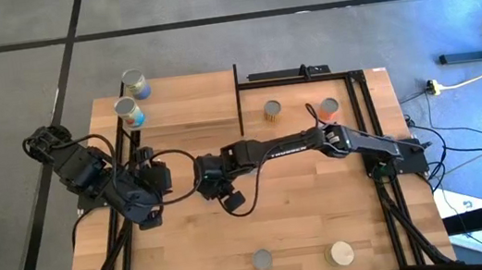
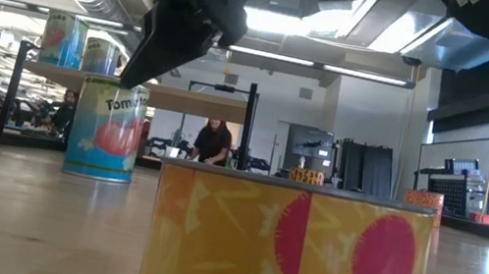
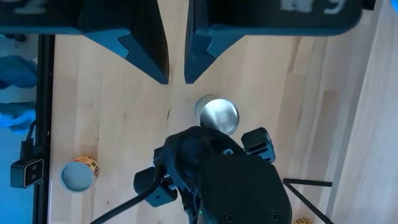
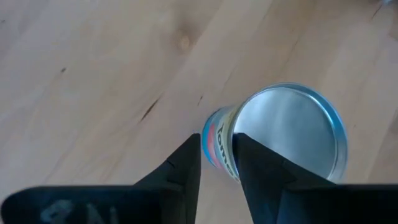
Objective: Pick and place cans onto a shelf
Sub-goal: Put the blue canned tomatoes on the shelf
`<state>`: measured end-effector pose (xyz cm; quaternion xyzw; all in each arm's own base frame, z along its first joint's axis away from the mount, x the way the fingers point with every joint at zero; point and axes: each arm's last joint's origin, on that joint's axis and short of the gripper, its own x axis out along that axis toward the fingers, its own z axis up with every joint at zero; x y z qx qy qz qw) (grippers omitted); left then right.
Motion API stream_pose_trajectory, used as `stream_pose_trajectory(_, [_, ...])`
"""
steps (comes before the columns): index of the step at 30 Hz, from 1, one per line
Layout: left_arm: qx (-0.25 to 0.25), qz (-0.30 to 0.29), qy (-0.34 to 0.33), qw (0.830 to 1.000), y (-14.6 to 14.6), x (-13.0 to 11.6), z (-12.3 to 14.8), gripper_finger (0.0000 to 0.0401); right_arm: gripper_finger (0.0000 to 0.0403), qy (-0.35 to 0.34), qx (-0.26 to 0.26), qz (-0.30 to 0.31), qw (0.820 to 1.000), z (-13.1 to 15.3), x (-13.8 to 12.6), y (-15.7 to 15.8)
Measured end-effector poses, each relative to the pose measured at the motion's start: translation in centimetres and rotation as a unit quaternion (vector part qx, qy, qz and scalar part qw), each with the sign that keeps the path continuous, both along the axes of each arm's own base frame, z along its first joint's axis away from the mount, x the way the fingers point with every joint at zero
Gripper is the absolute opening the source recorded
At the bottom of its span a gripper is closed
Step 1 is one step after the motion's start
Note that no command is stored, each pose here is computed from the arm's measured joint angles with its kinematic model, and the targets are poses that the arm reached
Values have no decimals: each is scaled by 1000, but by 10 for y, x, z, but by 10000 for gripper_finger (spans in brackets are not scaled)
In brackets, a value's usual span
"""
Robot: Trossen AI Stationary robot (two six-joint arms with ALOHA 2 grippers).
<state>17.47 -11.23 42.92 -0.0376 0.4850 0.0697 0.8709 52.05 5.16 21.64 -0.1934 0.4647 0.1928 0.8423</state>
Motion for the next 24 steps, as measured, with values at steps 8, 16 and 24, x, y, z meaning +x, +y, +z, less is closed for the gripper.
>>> stream_pose_trajectory(8, [0,0,0,1000,0,0,0,45,103,0,2,-7,1000,0,1,-6])
stream_pose_trajectory(16, [0,0,0,1000,0,0,0,45,103,1,-27,-38,999,-6,2,-22])
stream_pose_trajectory(24, [0,0,0,1000,0,0,0,45,72,-1,-31,-43,999,-13,2,-25])
